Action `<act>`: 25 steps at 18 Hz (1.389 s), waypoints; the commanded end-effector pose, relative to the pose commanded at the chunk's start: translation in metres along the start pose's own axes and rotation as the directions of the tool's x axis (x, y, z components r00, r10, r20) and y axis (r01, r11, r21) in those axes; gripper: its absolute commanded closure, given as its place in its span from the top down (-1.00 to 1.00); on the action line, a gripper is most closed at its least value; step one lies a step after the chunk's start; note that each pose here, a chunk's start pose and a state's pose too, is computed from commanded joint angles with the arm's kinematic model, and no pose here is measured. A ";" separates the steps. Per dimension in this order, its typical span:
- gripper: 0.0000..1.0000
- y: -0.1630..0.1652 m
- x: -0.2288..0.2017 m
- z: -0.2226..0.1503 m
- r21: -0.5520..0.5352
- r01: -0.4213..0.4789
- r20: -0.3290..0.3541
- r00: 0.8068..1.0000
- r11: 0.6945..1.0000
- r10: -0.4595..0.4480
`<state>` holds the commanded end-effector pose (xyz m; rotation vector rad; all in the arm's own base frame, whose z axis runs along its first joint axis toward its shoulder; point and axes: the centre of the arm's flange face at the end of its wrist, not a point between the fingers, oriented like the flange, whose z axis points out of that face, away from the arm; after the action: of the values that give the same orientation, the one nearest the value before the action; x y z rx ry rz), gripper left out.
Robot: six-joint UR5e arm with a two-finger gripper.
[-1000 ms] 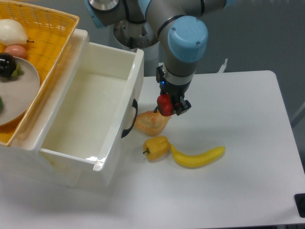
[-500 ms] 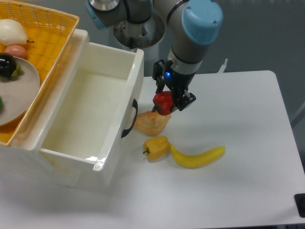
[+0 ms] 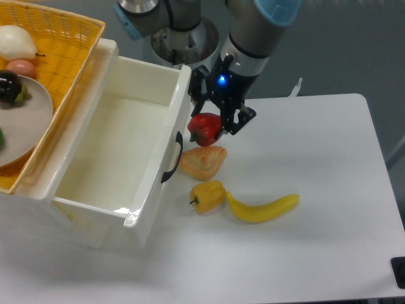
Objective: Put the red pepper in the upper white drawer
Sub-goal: 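Lift the red pepper and carry it over the open white drawer, then lower the red pepper into the drawer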
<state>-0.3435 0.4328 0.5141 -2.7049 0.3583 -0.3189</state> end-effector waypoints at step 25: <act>0.04 -0.056 0.086 0.038 -0.175 -0.297 -0.064 0.955 0.939 0.290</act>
<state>-0.2411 0.4705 0.5174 -2.7702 0.8299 -0.2610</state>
